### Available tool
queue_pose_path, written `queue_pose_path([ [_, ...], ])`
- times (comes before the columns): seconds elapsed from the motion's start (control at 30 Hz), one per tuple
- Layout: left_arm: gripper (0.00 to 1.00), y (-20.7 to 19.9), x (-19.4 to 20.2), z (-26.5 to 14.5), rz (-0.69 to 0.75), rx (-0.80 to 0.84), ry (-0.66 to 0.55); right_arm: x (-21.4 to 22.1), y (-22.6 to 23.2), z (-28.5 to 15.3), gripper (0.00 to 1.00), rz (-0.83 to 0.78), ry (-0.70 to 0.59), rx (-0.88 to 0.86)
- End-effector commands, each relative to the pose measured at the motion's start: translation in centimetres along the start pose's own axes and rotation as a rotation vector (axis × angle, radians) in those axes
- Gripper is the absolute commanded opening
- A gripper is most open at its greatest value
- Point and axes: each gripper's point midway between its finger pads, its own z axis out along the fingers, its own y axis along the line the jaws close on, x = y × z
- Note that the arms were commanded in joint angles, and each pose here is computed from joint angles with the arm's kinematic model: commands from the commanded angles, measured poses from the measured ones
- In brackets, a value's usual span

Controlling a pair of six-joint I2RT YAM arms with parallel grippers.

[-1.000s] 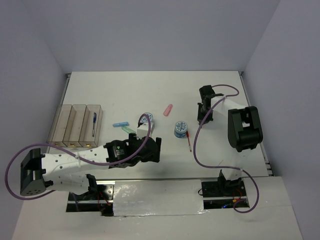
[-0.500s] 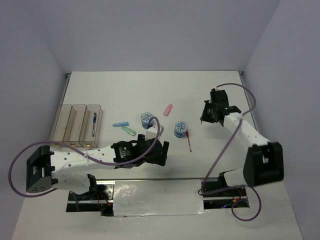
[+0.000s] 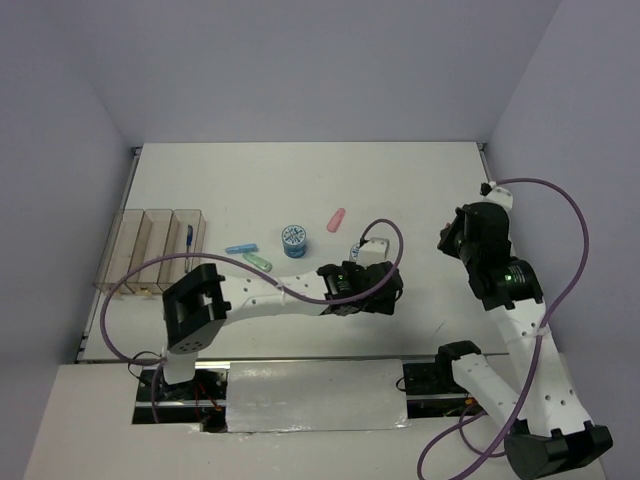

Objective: Sort the stationery into containers
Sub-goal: Pick up the pen cap from the center of the board, then pick up the pen from the center of the board.

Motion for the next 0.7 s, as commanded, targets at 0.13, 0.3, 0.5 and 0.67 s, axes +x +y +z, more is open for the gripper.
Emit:
queue_pose_path([
  [0.13,0.8,-0.2,-0.7,3.8,-0.078,-0.169,-0.033,-3.6,-1.6,-5.9,0.0,0.021,-0.125,0.041],
  [0.3,0.8,0.7,-0.4,6.5,-0.072,-0.263,-0.054,-4.2,-1.0,-8.7,0.0,0.022,-0.165,-0.042],
  [0.5,0.8,1.1,-0.7,9.6,-0.063,-0.27,-0.049,-4.2,-1.3,-10.0,0.0,-0.006,-0.185,-0.058],
  [0.67,0.79,1.9,-0.3,11.2,-0.03,-0.327,-0.042,-3.5,-1.0,-10.1,0.0,-0.019,-0.178,-0.093],
])
